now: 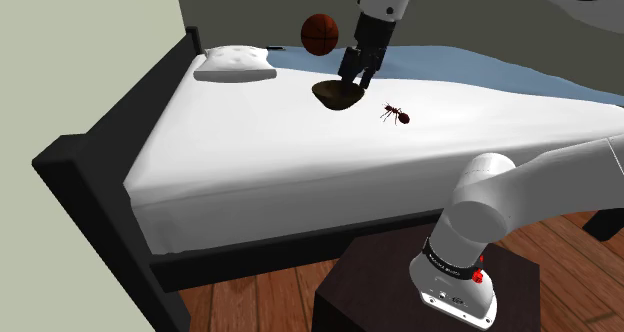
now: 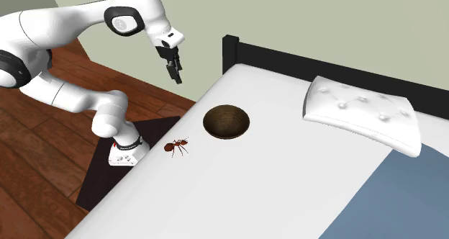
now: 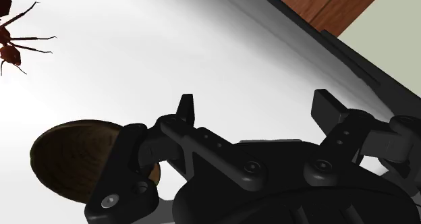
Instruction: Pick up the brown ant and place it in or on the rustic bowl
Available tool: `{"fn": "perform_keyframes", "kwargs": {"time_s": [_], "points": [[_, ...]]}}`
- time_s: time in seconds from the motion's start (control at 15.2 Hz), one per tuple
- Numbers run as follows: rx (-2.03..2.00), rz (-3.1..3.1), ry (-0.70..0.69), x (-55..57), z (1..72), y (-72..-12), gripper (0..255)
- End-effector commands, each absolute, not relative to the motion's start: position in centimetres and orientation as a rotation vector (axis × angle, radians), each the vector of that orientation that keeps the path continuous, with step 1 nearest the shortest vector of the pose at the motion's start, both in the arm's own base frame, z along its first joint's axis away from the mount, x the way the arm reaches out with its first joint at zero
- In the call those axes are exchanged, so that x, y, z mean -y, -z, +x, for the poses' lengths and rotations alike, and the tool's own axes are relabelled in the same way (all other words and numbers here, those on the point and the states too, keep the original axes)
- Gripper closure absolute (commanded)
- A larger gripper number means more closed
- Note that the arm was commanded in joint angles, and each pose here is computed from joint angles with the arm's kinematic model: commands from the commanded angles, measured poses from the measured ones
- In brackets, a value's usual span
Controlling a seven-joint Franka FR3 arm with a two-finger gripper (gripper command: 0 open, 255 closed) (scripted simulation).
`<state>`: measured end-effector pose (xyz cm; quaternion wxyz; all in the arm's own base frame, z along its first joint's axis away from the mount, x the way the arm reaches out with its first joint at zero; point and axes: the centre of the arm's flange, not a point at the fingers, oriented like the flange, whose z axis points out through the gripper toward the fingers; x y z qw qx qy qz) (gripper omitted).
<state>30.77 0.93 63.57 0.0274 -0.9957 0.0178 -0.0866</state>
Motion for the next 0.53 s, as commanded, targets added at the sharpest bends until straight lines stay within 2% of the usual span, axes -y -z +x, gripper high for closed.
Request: {"fn": "perform_keyframes", "kwargs": {"time_s": [0.0,0.46], "points": [[-0.055,-3.075,0.267,-0.9,30.8,-63.6,0],[-0.196,-3.130,0.119,6.5,32.7,-59.6,0]]}}
